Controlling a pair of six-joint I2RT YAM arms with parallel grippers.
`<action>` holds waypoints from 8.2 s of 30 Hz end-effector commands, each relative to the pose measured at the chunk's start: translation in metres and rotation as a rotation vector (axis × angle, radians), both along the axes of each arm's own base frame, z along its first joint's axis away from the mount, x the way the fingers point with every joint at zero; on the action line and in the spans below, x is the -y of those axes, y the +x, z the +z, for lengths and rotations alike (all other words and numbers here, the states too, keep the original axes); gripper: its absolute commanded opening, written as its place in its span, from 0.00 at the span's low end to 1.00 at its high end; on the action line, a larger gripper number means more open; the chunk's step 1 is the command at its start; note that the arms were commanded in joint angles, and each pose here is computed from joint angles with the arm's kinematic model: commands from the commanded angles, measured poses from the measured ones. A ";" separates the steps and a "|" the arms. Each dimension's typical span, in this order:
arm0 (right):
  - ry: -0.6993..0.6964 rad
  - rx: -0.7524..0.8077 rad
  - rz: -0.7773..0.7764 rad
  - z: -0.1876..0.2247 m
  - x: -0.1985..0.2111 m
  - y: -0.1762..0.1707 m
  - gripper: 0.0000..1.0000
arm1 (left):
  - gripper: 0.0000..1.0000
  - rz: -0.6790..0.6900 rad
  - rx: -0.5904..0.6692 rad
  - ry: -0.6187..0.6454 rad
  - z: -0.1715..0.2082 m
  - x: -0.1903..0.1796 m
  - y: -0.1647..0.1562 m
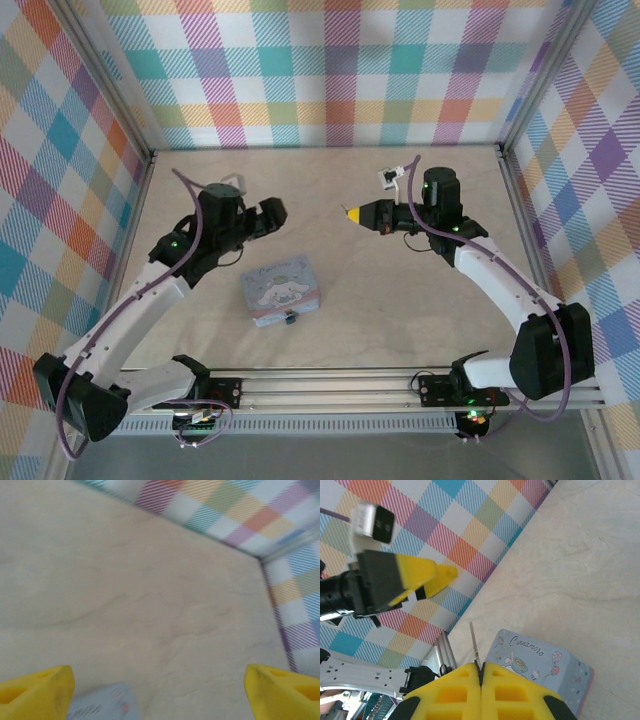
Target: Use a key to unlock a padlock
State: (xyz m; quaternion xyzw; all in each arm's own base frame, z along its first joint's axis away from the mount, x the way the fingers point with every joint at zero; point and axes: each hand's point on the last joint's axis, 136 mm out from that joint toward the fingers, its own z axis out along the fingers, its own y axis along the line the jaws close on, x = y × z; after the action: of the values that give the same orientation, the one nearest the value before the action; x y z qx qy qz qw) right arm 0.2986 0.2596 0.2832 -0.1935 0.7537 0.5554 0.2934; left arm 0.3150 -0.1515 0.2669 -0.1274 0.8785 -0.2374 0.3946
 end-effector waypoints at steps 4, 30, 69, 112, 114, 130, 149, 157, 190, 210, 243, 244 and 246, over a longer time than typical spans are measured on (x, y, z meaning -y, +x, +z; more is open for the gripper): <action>-0.020 0.057 0.006 0.009 0.001 -0.005 0.01 | 0.92 0.204 -0.322 -0.036 -0.077 -0.062 -0.054; -0.037 0.036 0.007 0.002 -0.001 0.001 0.02 | 0.86 0.111 -0.559 -0.298 -0.167 -0.039 -0.065; -0.139 -0.060 -0.049 -0.040 0.014 -0.012 0.02 | 0.72 -0.297 -0.530 -0.061 -0.185 0.113 0.127; -0.119 -0.430 -0.074 -0.169 -0.023 0.068 0.02 | 0.81 -0.546 -0.124 -0.052 -0.161 0.138 -0.004; -0.135 -0.440 -0.078 -0.174 -0.022 0.067 0.02 | 0.81 -0.567 -0.120 -0.043 -0.167 0.143 -0.004; -0.221 -0.493 -0.113 -0.203 -0.011 0.057 0.02 | 0.77 -0.594 -0.124 0.049 -0.209 0.137 -0.007; -0.243 -0.485 -0.106 -0.203 -0.009 0.053 0.02 | 0.69 -0.592 -0.044 0.271 -0.230 0.144 0.001; -0.244 -0.487 -0.105 -0.204 -0.008 0.052 0.02 | 0.61 -0.604 -0.034 0.286 -0.232 0.150 0.008; -0.237 -0.474 -0.105 -0.199 -0.008 0.052 0.02 | 0.30 -0.614 -0.004 0.333 -0.230 0.166 0.013; -0.219 -0.268 -0.169 -0.127 0.010 0.052 0.01 | 0.22 -0.572 -0.066 0.205 -0.189 0.180 0.004; -0.296 0.014 -0.152 -0.155 0.052 -0.057 0.02 | 0.16 -0.503 -0.357 -0.066 -0.136 0.216 -0.008; -0.301 0.016 -0.150 -0.158 0.051 -0.058 0.02 | 0.16 -0.502 -0.363 -0.070 -0.136 0.217 -0.008; -0.314 0.018 -0.146 -0.163 0.050 -0.060 0.02 | 0.16 -0.496 -0.375 -0.075 -0.136 0.218 -0.008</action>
State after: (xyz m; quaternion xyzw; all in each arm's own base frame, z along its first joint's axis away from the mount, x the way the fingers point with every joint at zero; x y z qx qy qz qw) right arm 0.2362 0.2063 0.1178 -0.1641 0.8512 0.4124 0.2800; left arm 0.3039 -0.3520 0.1111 0.0339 0.9414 -0.3022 0.1458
